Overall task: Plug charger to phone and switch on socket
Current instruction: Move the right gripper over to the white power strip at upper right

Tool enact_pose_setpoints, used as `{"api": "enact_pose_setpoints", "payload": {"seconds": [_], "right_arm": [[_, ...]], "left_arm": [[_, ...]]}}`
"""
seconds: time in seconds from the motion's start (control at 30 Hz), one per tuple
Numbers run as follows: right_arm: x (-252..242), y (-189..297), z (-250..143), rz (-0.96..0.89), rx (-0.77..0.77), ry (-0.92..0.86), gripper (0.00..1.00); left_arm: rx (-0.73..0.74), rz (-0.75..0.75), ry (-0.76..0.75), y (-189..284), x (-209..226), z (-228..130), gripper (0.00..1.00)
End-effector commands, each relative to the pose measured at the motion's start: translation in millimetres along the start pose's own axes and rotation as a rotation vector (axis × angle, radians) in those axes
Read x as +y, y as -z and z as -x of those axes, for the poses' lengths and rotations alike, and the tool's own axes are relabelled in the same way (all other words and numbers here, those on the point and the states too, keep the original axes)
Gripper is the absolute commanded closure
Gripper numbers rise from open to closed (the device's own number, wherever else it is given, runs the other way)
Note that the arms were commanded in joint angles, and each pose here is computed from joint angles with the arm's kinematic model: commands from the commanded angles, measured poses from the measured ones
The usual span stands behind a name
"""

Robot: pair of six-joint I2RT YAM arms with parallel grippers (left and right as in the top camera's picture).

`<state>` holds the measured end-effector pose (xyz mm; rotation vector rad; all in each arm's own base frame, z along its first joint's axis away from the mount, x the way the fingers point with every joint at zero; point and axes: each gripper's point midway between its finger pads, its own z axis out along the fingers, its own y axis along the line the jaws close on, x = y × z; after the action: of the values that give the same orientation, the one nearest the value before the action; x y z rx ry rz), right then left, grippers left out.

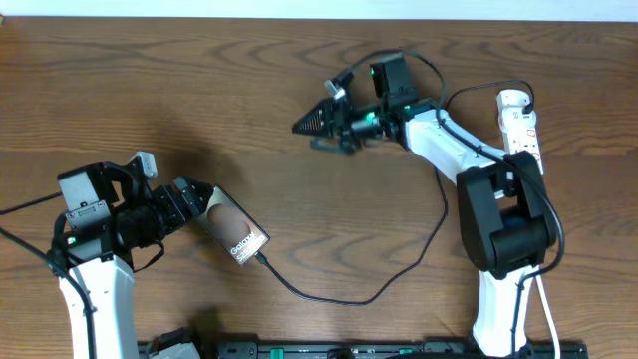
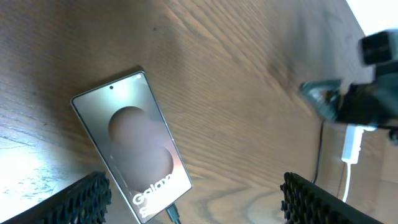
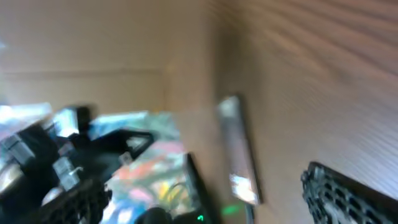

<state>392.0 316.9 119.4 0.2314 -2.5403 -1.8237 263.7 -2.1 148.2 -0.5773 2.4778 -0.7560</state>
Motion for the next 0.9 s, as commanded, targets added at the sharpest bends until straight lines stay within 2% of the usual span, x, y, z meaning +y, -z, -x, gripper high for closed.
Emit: {"api": "enact_pose_setpoints", "payload": {"seconds": [0.0,0.13,0.27,0.6,0.73,0.87], "right_arm": [[4,24,5,-0.246,-0.089,0.208,0.01],[12,79,-4,-0.565,-0.169,0.228,0.01],[33,133,-11,-0.766,-0.291,0.246,0.01],[82,261,-44,-0.995,-0.602,0.221,0.01],[77,317,-66,-1.053,-0.701,0.111,0.01],[61,347,-78,-1.103,-0.709,0.041,0.01]], "left_arm": [[-0.013,-0.044,-0.002,6,-12,5,0.14],[-0.019,-0.046,-0.006,6,-13,7,0.14],[-0.02,-0.047,-0.007,6,-13,7,0.13],[-0.023,-0.067,-0.013,6,-17,8,0.14],[-0.022,-0.067,-0.013,6,-17,8,0.14],[-0.023,-0.067,-0.013,6,-17,8,0.14]]}}
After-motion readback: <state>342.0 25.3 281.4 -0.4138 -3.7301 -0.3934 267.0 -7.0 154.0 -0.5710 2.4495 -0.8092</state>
